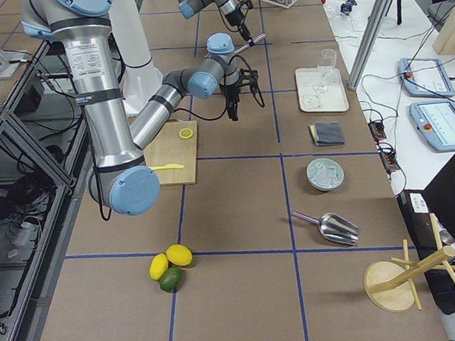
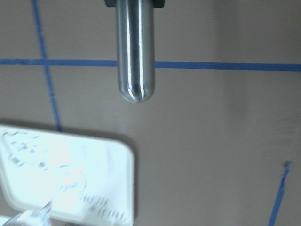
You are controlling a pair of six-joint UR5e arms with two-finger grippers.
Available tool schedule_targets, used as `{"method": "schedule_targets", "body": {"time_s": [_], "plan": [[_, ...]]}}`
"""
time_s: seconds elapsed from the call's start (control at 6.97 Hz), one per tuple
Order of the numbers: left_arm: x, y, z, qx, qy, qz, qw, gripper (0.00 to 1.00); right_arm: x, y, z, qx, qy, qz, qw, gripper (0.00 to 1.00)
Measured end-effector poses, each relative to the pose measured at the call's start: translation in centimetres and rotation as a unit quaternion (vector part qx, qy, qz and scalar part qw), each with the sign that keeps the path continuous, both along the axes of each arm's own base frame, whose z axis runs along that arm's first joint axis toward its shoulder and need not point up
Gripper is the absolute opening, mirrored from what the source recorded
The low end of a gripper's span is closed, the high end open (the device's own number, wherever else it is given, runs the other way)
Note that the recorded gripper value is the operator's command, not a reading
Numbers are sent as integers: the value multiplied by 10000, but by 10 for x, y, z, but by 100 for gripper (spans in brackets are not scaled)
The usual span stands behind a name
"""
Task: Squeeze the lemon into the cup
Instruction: 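Grasp the steel muddler with the left gripper and carry it toward the cup, then lower the muddler with the left gripper into the blue cup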
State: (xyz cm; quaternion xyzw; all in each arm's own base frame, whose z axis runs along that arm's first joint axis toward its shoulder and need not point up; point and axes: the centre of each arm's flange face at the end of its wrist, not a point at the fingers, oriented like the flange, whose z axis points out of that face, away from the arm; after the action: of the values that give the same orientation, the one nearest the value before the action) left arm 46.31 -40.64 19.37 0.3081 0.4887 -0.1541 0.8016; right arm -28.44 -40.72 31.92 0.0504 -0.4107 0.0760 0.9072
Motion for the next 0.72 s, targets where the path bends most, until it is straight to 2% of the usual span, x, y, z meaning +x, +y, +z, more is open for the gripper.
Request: {"method": "schedule_targets", "body": {"time_s": [0.29, 0.43, 0.57, 0.72], "plan": [[10, 17, -74, 798, 190, -269, 9963, 0, 16, -7, 15, 108, 160, -46, 9998, 100], [7, 21, -91, 1119, 130, -537, 9922, 0, 19, -9, 17, 120, 182, -41, 9998, 100], [12, 35, -99, 1519, -126, -1016, 9831, 0, 20, -9, 18, 120, 189, -36, 9997, 100], [27, 55, -96, 1893, -357, -1470, 9702, 0, 21, -9, 19, 114, 189, -39, 9997, 100]]}}
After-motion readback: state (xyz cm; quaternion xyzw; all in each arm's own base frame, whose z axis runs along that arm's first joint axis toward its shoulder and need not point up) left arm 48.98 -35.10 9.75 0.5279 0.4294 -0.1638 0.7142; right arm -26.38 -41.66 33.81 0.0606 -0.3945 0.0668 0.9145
